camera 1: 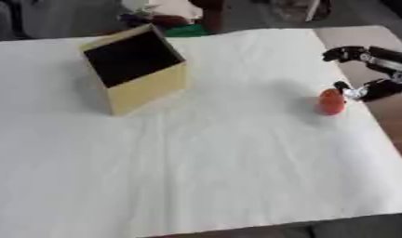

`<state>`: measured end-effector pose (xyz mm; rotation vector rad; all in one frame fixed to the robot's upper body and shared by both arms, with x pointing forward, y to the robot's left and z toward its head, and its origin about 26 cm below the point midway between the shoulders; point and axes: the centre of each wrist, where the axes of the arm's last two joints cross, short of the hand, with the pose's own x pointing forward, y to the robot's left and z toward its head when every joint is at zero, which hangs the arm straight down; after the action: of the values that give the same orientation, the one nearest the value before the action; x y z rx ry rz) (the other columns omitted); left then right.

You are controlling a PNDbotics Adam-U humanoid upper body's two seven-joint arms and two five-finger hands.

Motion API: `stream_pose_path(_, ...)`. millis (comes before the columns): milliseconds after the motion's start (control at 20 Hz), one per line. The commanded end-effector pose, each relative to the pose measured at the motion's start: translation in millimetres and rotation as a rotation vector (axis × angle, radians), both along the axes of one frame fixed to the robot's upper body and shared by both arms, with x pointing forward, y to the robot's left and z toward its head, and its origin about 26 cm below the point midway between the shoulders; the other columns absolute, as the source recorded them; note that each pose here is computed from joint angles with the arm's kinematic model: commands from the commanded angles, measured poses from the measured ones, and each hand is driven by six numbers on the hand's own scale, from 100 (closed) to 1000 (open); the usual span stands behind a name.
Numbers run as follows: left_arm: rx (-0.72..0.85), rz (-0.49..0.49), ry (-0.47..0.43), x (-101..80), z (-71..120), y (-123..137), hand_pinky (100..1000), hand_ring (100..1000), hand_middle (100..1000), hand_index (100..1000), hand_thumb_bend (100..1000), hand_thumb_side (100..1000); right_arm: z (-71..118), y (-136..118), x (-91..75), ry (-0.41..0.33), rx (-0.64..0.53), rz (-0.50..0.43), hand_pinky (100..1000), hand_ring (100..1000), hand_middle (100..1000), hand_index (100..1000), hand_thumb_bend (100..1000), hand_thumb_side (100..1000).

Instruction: Pick up objects on the table and place them in the box.

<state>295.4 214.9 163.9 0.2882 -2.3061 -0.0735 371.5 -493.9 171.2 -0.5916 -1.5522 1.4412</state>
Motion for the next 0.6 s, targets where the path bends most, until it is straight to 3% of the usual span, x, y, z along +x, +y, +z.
stream_pose_path(50, 0.015, -0.001, -0.026, -1.5, 6.4, 1.1, 791, 661, 615, 866, 100, 798, 20.5, -7.6, -1.4, 0.038, -0.175, 0.182, 931, 1000, 965, 942, 100, 270)
stream_pose_path(600, 0.017, -0.003, -0.028, -1.3, 7.1, 0.9, 791, 660, 614, 866, 100, 798, 9.0, -12.5, -2.2, 0.099, -0.251, 0.155, 941, 1000, 972, 929, 100, 315)
